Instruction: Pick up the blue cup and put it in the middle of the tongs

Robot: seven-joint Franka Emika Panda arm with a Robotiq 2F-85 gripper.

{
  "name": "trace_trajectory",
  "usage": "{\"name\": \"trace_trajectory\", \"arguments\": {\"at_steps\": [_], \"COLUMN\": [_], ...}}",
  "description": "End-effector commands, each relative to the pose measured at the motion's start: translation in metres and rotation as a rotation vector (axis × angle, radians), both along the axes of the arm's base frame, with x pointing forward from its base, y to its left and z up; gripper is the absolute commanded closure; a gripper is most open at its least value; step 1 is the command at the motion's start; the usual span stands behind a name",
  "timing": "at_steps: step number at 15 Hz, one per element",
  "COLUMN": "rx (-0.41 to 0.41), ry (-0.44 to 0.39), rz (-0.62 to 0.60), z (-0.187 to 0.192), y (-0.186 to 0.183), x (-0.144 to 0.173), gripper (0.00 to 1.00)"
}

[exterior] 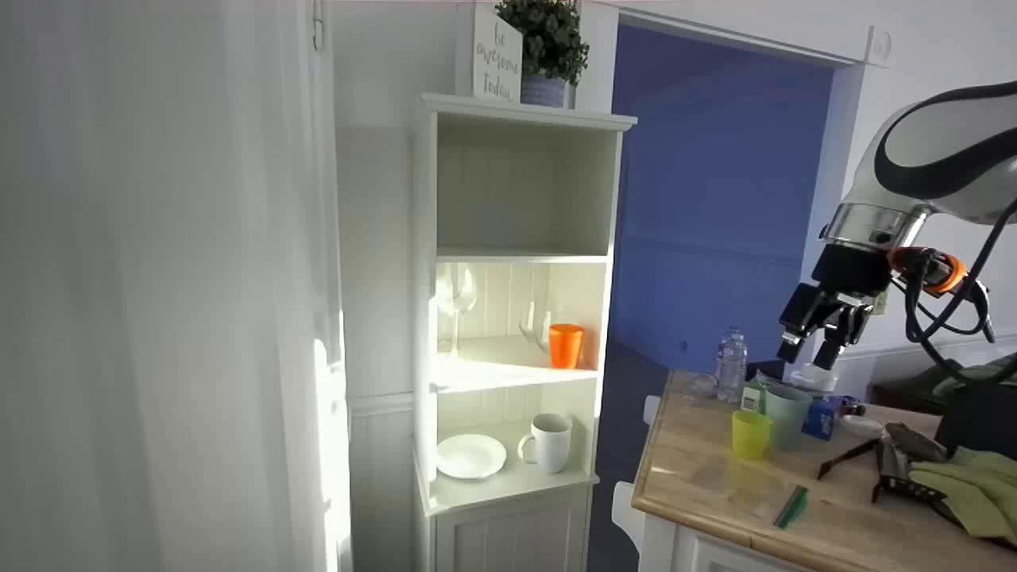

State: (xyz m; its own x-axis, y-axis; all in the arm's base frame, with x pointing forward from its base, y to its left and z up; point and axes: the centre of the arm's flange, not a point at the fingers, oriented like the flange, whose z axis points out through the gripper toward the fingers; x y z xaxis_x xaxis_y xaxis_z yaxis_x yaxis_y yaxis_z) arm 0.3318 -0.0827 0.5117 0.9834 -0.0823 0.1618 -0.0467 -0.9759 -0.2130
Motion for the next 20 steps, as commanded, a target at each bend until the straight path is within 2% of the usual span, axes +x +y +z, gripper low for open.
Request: {"name": "trace_trajectory", "arguments": {"at_steps": [1, 15, 18, 20], "rx": [0.000, 0.000, 0.007, 0.002], "ry": [0.000, 0.000, -0.003, -0.025], "rz": [0.000, 0.000, -0.084, -0.186], "z": [0.000, 0.000, 0.005, 0.011], "y": [0.000, 0.000, -0.018, -0.043], "x": [0.000, 0.000, 0.031, 0.056], "gripper": [0.00, 0.00, 0.00, 0.00]}}
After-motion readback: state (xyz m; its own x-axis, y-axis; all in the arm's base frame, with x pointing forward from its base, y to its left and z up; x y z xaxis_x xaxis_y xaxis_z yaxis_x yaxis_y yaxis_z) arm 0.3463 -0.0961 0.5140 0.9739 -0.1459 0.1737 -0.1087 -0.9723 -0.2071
